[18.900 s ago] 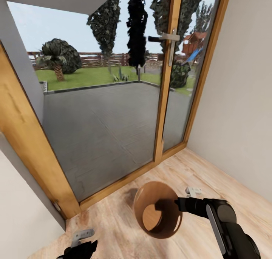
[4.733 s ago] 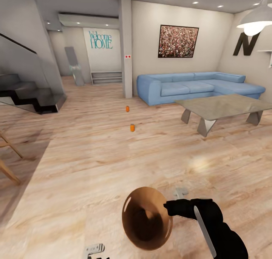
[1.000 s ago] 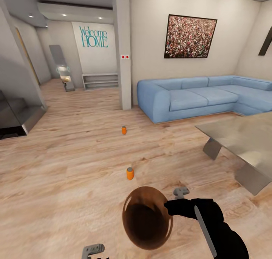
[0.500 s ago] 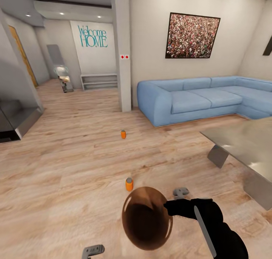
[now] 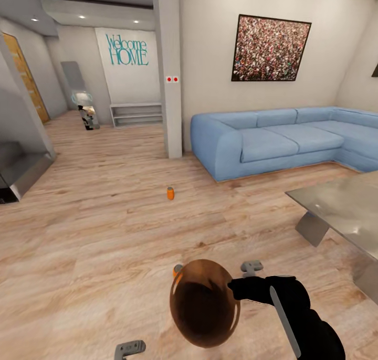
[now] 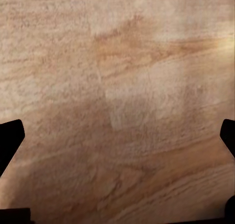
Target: Put the three can of soda from the living room inside the tash can in the kitchen.
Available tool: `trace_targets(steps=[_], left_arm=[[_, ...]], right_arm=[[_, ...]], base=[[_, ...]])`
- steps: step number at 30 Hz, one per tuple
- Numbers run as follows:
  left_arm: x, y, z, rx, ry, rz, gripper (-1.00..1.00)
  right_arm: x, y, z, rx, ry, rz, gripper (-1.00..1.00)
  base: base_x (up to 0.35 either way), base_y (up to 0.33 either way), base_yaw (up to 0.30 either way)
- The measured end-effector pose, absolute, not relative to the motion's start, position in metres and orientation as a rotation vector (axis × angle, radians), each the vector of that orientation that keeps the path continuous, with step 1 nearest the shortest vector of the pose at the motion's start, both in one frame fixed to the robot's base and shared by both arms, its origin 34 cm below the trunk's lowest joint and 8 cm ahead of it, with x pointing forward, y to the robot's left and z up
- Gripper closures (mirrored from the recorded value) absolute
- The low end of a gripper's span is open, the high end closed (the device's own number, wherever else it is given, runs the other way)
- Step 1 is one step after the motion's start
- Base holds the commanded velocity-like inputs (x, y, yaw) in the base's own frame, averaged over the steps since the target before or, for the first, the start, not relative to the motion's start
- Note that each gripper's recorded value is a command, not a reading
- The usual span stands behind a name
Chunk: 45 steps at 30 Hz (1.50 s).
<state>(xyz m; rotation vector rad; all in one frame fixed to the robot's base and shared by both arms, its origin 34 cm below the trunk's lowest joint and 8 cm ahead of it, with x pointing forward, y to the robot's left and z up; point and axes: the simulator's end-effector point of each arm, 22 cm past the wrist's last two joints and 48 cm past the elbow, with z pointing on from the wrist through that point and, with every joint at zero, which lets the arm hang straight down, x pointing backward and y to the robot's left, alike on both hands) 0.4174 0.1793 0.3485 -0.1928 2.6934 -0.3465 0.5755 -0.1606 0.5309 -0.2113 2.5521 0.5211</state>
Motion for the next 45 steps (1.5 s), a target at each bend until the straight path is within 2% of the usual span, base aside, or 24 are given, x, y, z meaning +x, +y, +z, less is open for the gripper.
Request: trace_targets(steps=[24,45], left_arm=[[0.4185,0.1796,0.3489,-0.19,2.688,-0.341,-1.0],[0.4191,0.1784,0.3492,-0.191,2.684,-0.344,-1.0]], right_arm=[[0.5749,-0.1615,0.5305,-0.208,2.557,0.522,1.0],[0.5758,-0.1617,0.5309,-0.209,2.552,0.519,1.0]], base=[[0.335,0.0,0.0],[0.004,0.0,0.0]])
